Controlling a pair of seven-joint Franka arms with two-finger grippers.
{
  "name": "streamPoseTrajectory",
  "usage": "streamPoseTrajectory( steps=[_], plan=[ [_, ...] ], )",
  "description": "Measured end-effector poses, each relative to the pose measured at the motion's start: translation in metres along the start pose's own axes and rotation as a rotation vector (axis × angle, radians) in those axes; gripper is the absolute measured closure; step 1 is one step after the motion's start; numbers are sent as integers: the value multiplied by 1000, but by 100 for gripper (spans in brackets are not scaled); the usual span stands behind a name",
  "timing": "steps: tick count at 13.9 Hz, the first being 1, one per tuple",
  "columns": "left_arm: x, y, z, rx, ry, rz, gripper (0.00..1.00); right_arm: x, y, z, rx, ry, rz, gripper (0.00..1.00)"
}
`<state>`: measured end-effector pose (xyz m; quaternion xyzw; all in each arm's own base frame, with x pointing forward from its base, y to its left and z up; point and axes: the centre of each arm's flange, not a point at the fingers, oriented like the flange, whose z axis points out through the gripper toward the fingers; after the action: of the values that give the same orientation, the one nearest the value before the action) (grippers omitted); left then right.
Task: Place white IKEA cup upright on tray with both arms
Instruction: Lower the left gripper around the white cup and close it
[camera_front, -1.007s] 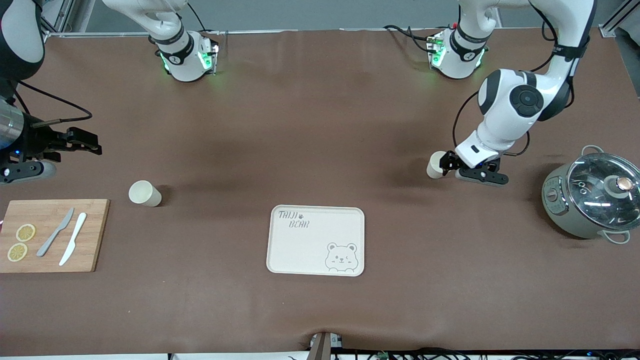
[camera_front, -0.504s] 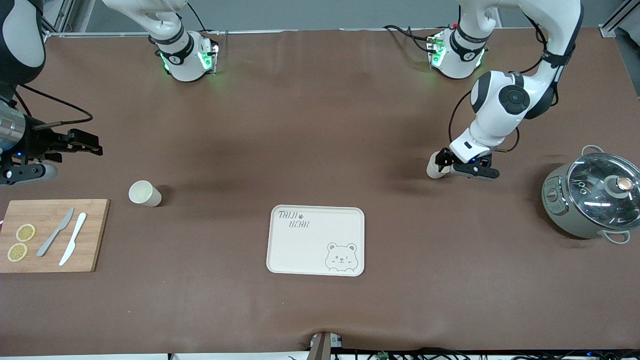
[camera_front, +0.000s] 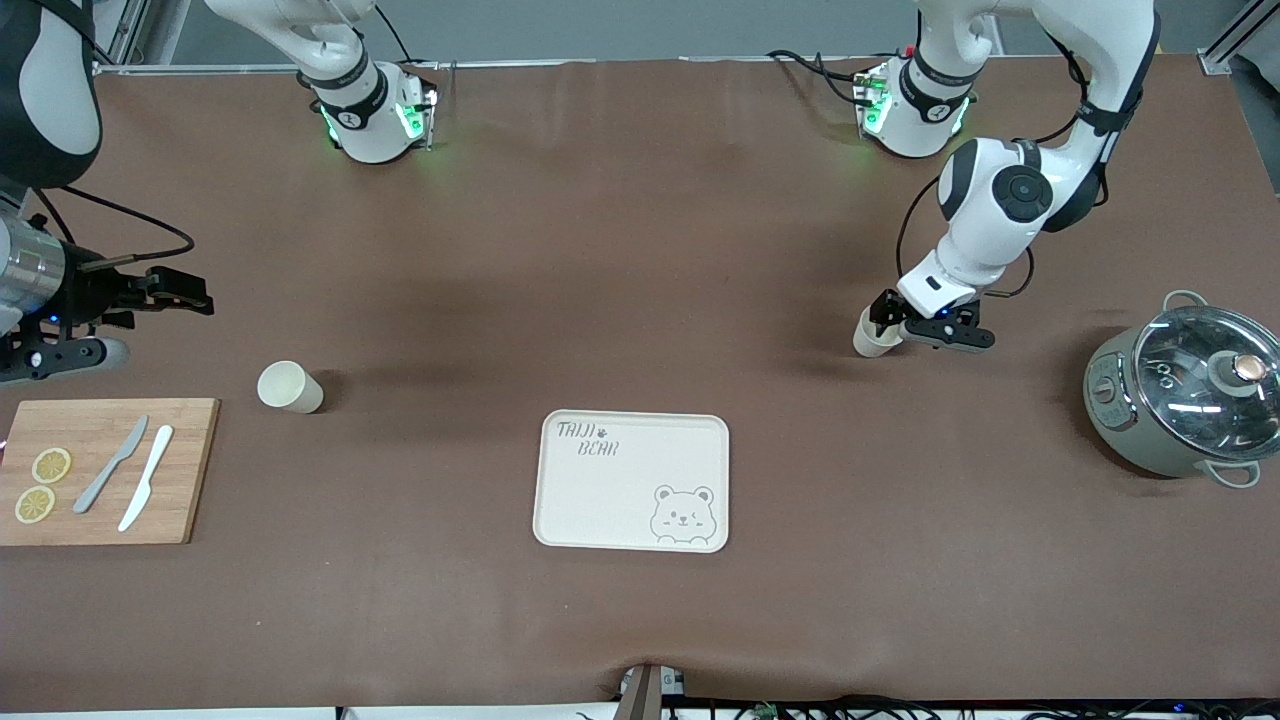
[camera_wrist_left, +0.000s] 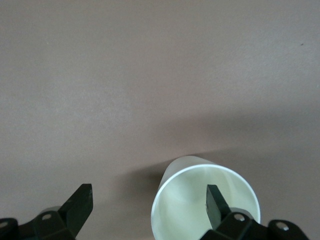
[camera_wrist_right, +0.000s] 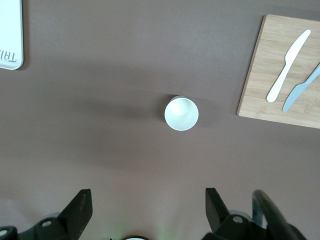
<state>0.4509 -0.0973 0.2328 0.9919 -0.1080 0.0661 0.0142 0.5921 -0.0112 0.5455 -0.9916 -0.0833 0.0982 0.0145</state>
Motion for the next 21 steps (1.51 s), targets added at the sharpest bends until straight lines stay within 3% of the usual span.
streamPoseTrajectory(
  steps=[9, 18, 21],
  plan=[
    [-12, -3, 13, -1, 5, -36, 0, 0, -2, 0, 0, -1, -3, 0],
    [-10, 6, 11, -7, 17, -45, 95, -8, -13, -15, -2, 23, -19, 0],
    [-7, 7, 9, -7, 25, -44, 96, -11, -22, -18, -3, 18, -33, 0]
  ],
)
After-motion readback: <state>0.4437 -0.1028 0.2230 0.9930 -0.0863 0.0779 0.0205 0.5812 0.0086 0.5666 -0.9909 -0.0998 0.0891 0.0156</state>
